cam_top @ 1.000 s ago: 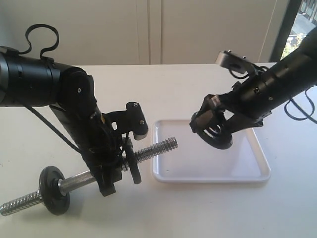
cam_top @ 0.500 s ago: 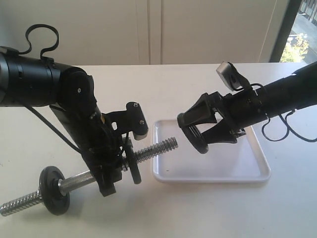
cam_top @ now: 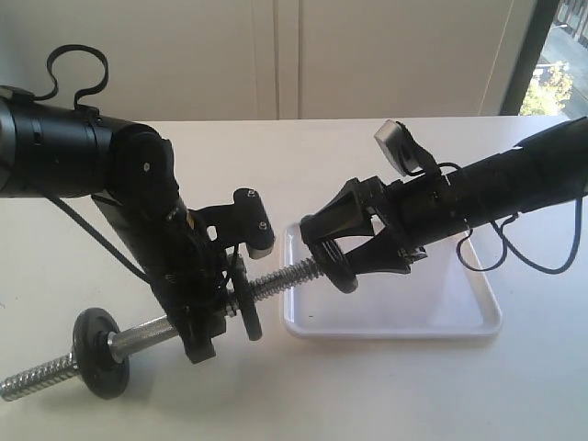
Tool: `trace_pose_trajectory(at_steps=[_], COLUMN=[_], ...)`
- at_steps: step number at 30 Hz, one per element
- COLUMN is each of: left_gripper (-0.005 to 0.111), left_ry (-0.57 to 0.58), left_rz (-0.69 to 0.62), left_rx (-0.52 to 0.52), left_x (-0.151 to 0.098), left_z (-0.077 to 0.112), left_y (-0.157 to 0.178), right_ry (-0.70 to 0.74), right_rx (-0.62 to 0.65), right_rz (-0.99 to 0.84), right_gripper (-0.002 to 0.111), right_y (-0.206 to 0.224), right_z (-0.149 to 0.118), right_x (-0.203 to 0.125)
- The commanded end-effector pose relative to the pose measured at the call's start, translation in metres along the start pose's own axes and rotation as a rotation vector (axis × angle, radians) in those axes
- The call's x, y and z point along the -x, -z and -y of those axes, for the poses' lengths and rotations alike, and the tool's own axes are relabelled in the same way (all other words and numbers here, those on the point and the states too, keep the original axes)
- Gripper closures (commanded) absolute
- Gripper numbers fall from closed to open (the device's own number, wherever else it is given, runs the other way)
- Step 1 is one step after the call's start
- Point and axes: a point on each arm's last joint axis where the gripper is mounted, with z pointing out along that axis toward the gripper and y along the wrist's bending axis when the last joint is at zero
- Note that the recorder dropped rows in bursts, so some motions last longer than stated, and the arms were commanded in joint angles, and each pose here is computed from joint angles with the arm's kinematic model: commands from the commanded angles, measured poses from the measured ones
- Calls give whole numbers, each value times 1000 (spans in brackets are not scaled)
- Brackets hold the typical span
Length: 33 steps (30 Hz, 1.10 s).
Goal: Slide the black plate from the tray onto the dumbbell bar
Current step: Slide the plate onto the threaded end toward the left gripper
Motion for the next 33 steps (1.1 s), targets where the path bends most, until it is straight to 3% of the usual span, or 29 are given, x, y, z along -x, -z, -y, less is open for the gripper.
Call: trace_pose_trajectory(at_steps=[1,33], left_gripper=[107,107], left_ry=[54,55], left_rz=[97,121], left_rx=[37,49], left_x=[9,9], left_z=[-2,-1], left_y=[17,26], right_ry=[2,-29], right_rx=[71,96], right_rz=[37,73], right_gripper=[108,108], right_y=[2,-1], right_z=[-10,-6], right_x=[3,6])
